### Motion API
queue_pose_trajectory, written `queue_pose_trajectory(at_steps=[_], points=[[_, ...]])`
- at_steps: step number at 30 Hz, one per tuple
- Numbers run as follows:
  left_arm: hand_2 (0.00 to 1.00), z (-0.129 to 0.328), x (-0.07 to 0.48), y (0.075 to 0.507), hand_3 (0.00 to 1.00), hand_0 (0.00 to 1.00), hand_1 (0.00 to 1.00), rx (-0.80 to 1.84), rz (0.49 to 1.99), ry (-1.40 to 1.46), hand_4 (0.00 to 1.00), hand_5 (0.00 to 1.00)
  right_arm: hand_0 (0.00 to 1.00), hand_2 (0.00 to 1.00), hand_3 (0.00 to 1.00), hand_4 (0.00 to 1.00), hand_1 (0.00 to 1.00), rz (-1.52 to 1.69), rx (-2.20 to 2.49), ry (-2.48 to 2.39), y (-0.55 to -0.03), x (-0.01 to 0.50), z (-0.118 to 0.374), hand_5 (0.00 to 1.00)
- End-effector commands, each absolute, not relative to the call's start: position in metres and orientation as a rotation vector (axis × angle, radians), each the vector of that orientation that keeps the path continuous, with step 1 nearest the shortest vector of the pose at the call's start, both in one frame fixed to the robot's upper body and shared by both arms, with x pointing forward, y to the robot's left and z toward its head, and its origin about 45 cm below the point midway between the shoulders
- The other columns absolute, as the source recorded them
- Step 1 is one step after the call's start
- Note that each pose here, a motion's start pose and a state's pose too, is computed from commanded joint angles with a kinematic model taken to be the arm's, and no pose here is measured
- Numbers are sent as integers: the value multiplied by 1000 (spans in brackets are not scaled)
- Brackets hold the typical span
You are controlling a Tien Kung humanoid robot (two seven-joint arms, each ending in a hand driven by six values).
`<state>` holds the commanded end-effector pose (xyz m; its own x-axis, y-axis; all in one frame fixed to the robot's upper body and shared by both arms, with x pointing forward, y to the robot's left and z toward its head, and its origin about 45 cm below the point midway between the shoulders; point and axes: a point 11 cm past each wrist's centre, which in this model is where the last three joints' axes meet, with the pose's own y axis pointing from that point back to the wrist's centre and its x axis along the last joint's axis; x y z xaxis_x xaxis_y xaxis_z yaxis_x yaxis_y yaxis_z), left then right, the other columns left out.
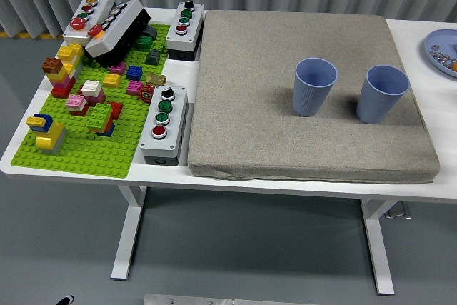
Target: Pick cup pour cup place
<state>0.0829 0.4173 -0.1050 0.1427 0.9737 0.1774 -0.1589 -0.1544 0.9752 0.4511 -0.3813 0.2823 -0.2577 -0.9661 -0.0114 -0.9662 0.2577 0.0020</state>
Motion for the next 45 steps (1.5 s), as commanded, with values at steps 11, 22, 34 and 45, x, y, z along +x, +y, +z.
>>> queue_pose_trajectory(at_steps=[11, 22, 34, 45], points=[[820, -106, 82, 414, 749, 822, 783, 1286, 1272, 906, 556, 998, 842, 697, 718, 794, 718, 44, -1914, 2465, -374, 454, 280, 998], [820, -107, 83, 413, 750, 821, 783, 1282, 1280, 909, 557, 998, 856, 701, 725, 794, 724, 48, -1932, 2447, -367, 456, 281, 998], [825, -108, 79, 410, 750, 819, 781, 1269, 1309, 929, 555, 998, 860, 703, 728, 790, 726, 42, -1989, 2380, -341, 467, 290, 998], [836, -108, 84, 408, 752, 819, 781, 1246, 1335, 946, 559, 998, 871, 707, 730, 783, 731, 34, -2004, 2354, -334, 470, 296, 998]])
